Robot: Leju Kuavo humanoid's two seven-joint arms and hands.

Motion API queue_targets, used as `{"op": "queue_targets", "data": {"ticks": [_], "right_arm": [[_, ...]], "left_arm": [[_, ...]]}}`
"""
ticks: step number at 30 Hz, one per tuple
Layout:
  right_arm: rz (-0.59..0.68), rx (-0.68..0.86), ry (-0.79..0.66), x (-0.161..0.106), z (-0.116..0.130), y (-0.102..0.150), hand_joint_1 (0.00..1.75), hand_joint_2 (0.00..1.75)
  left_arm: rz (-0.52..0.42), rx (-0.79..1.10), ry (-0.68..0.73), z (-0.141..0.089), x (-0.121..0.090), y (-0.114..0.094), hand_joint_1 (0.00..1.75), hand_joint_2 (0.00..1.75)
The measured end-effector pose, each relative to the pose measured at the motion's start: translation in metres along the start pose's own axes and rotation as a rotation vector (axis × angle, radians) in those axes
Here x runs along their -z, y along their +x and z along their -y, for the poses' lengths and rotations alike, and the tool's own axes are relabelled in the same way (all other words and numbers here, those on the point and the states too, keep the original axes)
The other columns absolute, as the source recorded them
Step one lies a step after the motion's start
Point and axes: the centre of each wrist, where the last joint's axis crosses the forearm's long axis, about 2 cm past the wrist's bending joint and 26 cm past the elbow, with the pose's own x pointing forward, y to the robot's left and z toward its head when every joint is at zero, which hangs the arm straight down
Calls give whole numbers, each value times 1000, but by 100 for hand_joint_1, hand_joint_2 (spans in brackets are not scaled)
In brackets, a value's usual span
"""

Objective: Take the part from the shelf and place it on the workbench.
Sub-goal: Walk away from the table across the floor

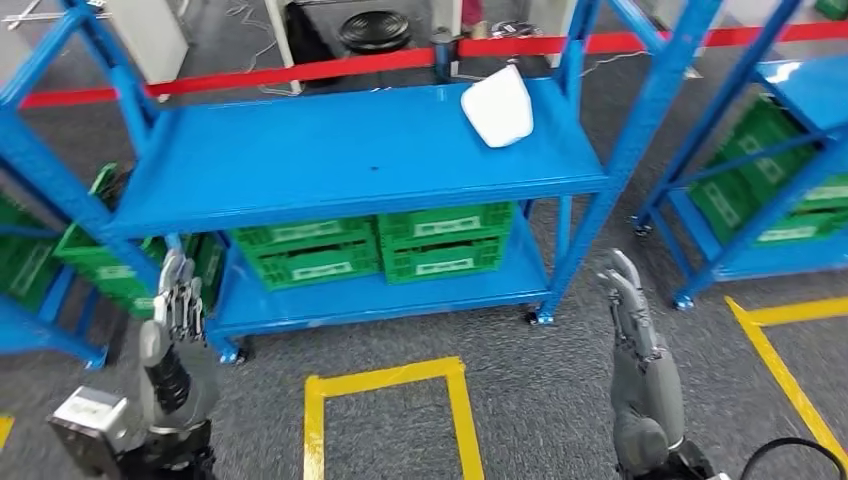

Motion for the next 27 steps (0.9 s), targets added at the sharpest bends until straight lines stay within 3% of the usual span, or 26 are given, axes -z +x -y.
{"op": "queue_targets", "data": {"ticks": [27], "right_arm": [[16, -23, 36, 2, -3, 2, 0, 0]], "left_arm": [[-1, -2, 1, 1, 0, 0, 0, 0]]}}
